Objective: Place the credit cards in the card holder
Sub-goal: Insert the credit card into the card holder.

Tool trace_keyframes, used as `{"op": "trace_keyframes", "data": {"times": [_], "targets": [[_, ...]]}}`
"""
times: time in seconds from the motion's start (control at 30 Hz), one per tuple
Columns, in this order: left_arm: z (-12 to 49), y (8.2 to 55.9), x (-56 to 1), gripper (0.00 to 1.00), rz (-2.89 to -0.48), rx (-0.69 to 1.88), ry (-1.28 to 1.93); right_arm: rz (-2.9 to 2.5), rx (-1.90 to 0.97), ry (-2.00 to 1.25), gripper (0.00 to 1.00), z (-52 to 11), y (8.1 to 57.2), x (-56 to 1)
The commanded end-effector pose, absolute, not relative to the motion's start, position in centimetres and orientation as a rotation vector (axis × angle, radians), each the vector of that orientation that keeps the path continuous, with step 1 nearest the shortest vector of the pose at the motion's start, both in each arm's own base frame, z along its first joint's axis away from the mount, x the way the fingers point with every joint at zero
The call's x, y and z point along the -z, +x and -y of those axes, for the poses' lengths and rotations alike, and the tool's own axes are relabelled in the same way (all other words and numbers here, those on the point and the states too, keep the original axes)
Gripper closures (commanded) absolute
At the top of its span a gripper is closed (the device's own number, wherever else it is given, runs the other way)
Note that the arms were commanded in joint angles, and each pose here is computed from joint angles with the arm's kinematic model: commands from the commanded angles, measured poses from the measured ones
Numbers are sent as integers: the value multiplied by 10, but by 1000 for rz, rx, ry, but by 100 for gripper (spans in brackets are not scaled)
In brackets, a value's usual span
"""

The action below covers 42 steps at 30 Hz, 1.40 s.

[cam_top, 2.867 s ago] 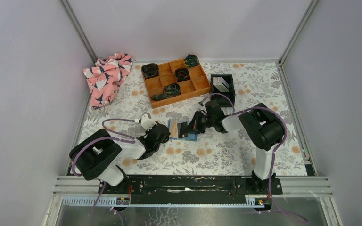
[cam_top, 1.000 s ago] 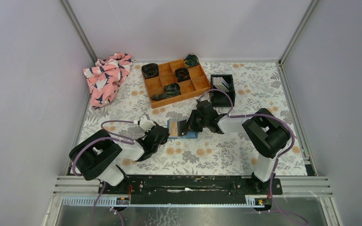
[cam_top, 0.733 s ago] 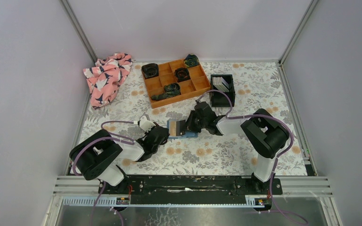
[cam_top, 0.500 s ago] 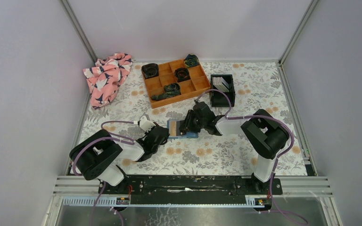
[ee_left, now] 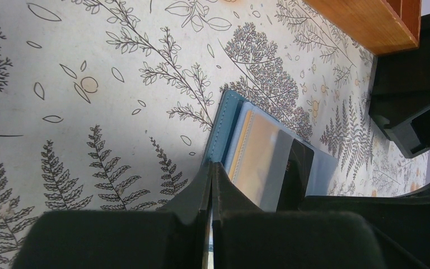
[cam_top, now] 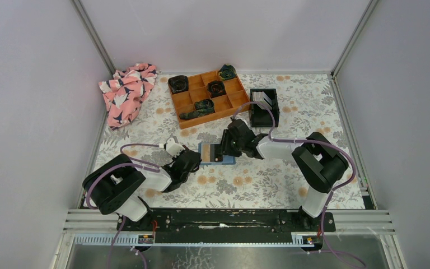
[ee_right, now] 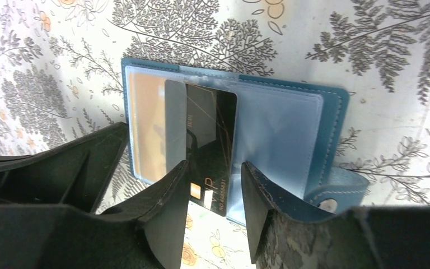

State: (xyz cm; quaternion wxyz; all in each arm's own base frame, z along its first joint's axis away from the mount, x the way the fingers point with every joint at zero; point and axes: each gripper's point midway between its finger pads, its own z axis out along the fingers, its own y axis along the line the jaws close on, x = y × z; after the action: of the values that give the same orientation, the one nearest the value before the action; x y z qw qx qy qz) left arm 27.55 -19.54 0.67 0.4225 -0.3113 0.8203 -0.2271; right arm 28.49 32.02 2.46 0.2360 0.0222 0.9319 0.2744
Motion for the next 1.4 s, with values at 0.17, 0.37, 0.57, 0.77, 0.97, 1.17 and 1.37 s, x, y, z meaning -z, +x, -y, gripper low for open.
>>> {"op": "trace_keyframes", "data": {"times": [0.17,0.37,0.57,0.77,0.97,1.17,1.37], "targets": [[160,209,65,100,-2401,272,-641,-2539,-582,40,64,-296,291,-32],[160,209,64,100,-2397,273,-641,-2531,-567,48,77,-294,292,-31],[159,208,66,100,-2401,265,-641,-2513,-561,59,83,-291,293,-34],[160,208,66,100,-2401,269,-640,-2528,-563,43,88,-295,294,-31],[160,209,67,100,-2401,268,-639,-2549,-589,24,92,-300,292,-26],[161,209,68,100,-2406,267,-636,-2561,-600,9,93,-306,291,-22],[161,209,68,100,-2406,267,-635,-2563,-613,-14,93,-317,290,-21]]}}
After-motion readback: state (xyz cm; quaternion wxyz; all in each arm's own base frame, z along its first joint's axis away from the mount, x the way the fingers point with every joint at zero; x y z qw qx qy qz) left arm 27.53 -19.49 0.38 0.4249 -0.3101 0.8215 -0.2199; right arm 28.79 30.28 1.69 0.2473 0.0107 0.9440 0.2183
